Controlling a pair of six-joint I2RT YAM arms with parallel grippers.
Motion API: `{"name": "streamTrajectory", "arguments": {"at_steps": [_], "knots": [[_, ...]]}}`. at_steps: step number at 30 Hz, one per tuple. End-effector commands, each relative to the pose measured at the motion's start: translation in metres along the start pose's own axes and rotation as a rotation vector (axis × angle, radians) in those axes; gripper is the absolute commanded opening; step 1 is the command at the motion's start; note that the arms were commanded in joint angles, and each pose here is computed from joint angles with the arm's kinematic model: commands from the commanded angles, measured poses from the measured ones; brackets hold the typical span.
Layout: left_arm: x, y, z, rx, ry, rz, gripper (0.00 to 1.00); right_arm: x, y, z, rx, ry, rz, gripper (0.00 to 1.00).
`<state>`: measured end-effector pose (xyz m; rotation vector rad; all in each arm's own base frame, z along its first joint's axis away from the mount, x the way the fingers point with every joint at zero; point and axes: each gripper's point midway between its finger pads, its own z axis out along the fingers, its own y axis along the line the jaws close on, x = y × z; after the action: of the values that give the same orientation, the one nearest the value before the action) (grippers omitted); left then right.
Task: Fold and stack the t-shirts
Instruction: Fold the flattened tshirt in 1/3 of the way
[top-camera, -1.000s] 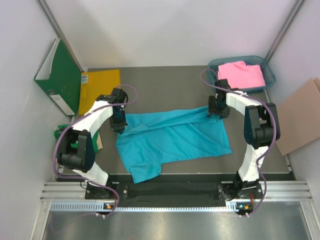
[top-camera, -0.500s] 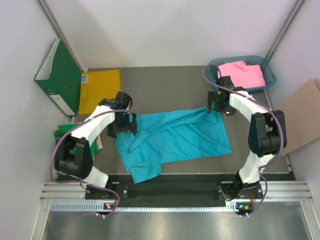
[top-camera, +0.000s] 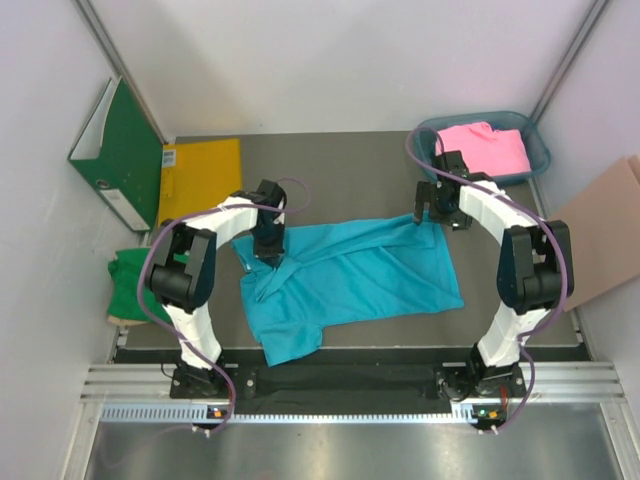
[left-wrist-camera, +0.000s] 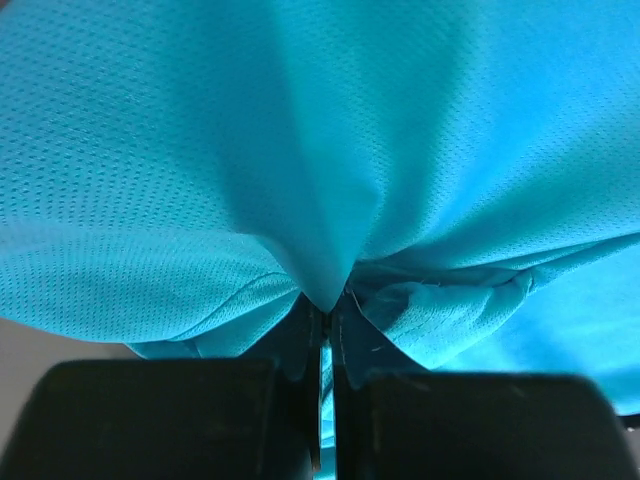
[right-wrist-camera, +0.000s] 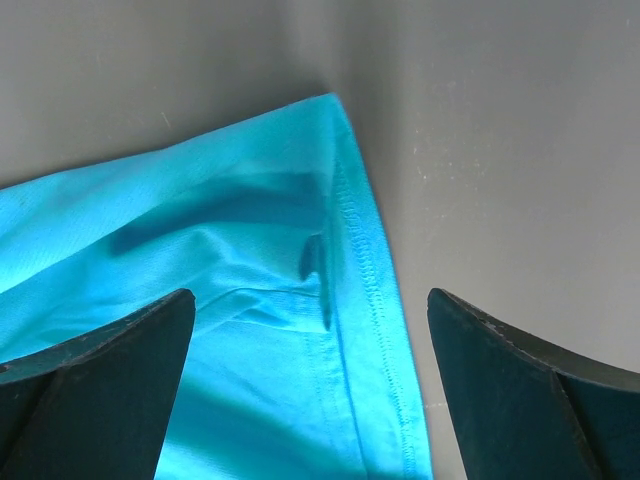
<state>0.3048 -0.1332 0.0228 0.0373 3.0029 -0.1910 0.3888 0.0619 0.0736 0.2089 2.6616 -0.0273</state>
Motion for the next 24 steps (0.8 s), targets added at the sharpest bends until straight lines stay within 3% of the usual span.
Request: {"name": "streamTrajectory", "arguments": {"at_steps": [1,3,4,5,6,8,14,20,24], "knots": [[-0.016,-0.022,-0.014,0.059,-0.065,0.044,0.00,-0.019,0.005,-0.018,-0.007,-0.071,0.017,1.00],[-0.015,-0.021,-0.028,0.042,-0.087,0.049,0.00,-0.018,0.006,-0.019,-0.010,-0.073,0.021,1.00],[-0.015,-0.020,-0.031,0.035,-0.093,0.047,0.07,-0.016,0.006,-0.018,-0.011,-0.067,0.021,1.00],[-0.010,-0.017,-0.035,0.018,-0.080,0.045,0.25,-0.017,0.005,-0.019,-0.011,-0.071,0.024,1.00],[-0.013,-0.010,-0.040,-0.019,-0.099,0.033,0.71,-0.015,0.006,-0.018,-0.013,-0.069,0.022,1.00],[-0.012,0.002,-0.043,-0.087,-0.107,0.022,0.99,-0.014,0.006,-0.017,-0.016,-0.066,0.024,1.00],[-0.019,0.032,-0.041,-0.261,-0.120,-0.011,0.99,-0.018,0.011,-0.018,-0.031,-0.074,0.026,1.00],[-0.047,0.018,-0.055,-0.206,-0.200,-0.010,0.99,-0.022,0.016,-0.020,-0.051,-0.076,0.012,1.00],[-0.052,-0.003,-0.058,-0.117,-0.205,0.029,0.91,-0.016,0.019,-0.019,-0.066,-0.068,-0.005,1.00]]}}
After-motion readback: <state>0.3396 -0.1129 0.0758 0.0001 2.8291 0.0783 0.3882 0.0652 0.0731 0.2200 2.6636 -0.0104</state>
